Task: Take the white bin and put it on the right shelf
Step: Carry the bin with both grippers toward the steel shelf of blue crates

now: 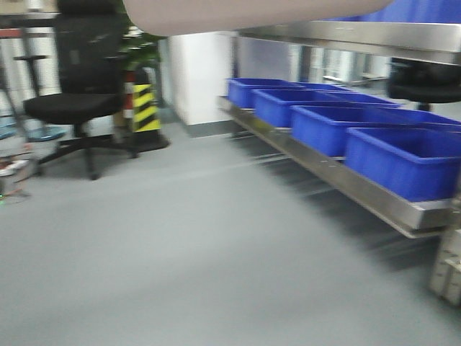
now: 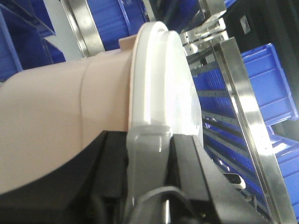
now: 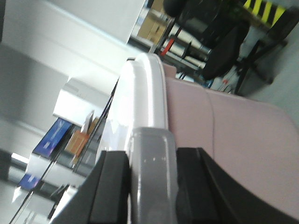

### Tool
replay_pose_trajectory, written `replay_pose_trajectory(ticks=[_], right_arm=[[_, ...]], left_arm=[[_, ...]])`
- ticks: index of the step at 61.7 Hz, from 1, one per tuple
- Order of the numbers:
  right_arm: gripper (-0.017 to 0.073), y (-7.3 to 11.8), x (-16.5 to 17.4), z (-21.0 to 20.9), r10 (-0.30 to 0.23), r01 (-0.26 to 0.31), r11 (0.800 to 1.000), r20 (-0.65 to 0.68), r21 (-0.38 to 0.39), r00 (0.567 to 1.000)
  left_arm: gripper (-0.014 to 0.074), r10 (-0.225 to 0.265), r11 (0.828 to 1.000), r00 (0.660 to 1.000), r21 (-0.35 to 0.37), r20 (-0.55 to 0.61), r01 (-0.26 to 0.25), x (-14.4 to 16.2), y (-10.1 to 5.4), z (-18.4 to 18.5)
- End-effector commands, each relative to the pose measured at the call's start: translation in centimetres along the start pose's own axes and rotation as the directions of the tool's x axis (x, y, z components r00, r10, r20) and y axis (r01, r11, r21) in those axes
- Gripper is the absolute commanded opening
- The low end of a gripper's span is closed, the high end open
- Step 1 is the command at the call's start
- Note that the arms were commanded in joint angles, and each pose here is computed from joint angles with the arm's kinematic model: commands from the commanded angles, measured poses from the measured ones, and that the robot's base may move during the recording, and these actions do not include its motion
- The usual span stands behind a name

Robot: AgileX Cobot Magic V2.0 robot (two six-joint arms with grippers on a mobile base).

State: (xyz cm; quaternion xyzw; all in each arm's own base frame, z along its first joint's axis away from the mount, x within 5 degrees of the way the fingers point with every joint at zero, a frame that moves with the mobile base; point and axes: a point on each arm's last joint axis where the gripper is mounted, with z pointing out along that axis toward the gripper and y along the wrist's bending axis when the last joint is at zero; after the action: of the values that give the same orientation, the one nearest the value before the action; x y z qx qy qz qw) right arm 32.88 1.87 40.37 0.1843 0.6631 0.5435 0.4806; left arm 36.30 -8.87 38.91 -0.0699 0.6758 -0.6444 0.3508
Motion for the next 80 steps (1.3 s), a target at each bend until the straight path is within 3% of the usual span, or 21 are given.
replay_pose_trajectory(ticks=[1, 80], right_arm=[[0.0067, 5.17, 2.27, -0.52, -0.012, -0.038, 0.959, -0.175, -0.28, 0.985], [0.0067, 5.14, 2.24, -0.5, -0.011, -0.037, 0.96, -0.171, -0.277, 0.985]], left_arm=[[-0.0127, 0.082, 0.919, 0.963, 0.393, -0.255, 0.026, 3.7, -7.16, -0.37], [-0.0127, 0.077, 0.921, 0.963, 0.389, -0.257, 0.03, 3.64, -6.91, -0.26]])
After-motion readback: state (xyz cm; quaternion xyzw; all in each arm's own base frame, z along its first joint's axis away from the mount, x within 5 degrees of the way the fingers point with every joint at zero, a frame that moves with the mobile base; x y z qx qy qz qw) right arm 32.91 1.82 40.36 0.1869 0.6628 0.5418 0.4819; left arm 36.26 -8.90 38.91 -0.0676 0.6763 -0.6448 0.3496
